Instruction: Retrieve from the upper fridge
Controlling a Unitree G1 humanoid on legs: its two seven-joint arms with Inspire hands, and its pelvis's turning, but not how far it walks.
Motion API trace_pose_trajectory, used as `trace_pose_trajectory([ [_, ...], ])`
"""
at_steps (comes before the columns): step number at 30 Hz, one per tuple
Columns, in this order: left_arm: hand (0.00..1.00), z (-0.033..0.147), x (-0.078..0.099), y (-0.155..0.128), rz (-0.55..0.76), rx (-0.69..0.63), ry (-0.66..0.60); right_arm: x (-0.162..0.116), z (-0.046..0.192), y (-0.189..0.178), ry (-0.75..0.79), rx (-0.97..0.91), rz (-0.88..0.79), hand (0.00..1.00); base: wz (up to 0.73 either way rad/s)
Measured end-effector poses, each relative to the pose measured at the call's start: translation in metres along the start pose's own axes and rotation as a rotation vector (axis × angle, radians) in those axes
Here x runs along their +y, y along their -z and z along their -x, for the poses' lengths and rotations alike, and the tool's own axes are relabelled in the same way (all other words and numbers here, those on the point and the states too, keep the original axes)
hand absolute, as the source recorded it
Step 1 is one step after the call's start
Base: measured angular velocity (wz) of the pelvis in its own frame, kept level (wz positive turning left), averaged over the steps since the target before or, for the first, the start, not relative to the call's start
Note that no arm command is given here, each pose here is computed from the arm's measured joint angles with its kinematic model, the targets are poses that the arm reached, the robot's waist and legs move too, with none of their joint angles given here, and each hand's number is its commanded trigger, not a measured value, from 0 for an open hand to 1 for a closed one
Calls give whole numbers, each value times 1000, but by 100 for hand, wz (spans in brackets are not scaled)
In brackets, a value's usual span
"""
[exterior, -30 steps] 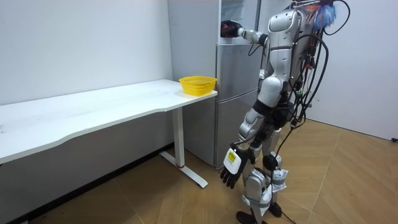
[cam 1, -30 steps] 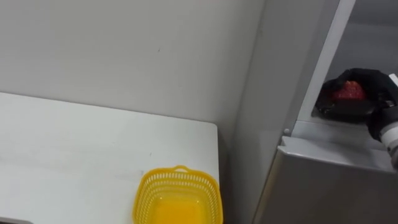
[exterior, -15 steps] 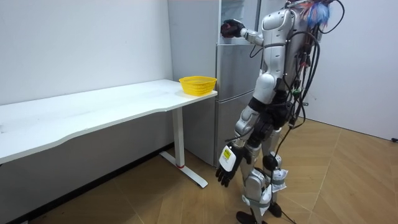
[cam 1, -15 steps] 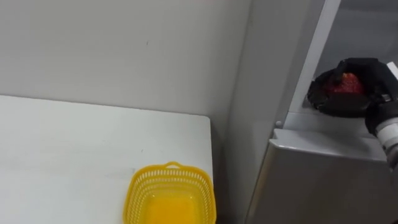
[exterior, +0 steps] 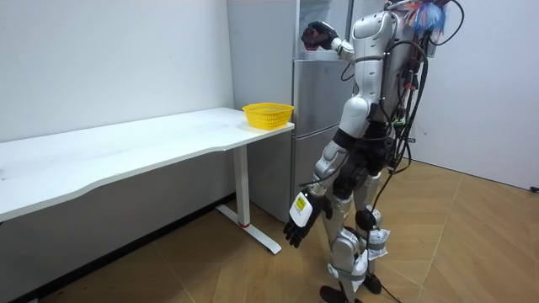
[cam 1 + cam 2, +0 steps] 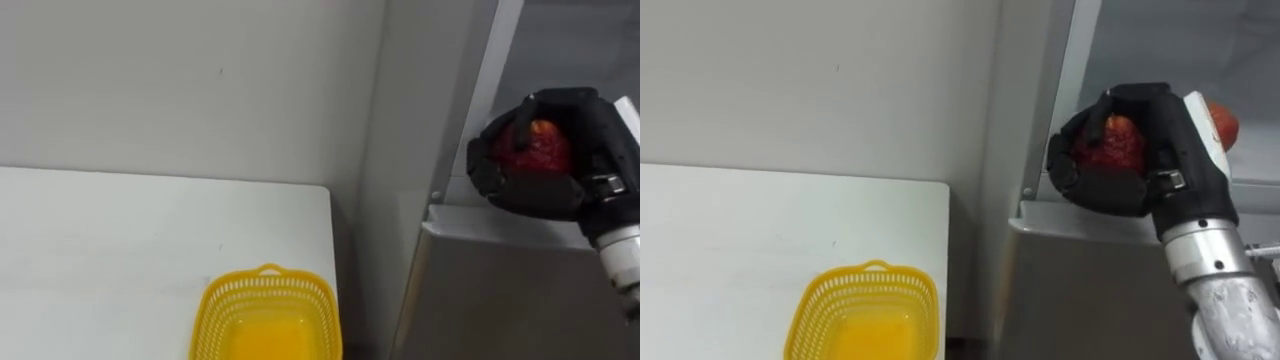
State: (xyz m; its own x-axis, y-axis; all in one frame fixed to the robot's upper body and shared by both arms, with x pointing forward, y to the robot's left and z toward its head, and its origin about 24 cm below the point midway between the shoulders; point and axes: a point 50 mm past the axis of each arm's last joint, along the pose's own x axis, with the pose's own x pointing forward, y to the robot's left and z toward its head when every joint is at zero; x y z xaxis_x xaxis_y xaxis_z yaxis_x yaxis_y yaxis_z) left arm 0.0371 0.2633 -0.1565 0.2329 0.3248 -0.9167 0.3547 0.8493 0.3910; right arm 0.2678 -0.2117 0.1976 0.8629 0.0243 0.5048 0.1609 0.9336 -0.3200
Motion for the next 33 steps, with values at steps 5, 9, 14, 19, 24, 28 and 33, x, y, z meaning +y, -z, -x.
trace_pose_trajectory([
  [5, 0, 0, -5, 0, -12, -11, 9, 8, 18, -8, -6, -40, 8, 100, -3],
  [9, 0, 1, -9, -1, -17, -29, 22, 14, 29, -16, -49, -85, 65, 100, -3],
  [14, 0, 0, -9, -7, -29, -60, 25, 24, 30, -29, -118, -169, 139, 100, -6],
  [19, 0, -2, -6, -19, -38, -90, 30, 44, 32, -43, -241, -247, 171, 100, -1],
  [24, 0, -3, 1, -31, -41, -129, 36, 53, 30, -48, -319, -280, 192, 100, 3],
  [28, 0, -4, 5, -34, -91, -137, 33, 70, 26, -55, -392, -332, 232, 100, 3],
  [33, 0, -4, 5, -31, -97, -129, 43, 78, 14, -64, -421, -396, 288, 100, 15],
])
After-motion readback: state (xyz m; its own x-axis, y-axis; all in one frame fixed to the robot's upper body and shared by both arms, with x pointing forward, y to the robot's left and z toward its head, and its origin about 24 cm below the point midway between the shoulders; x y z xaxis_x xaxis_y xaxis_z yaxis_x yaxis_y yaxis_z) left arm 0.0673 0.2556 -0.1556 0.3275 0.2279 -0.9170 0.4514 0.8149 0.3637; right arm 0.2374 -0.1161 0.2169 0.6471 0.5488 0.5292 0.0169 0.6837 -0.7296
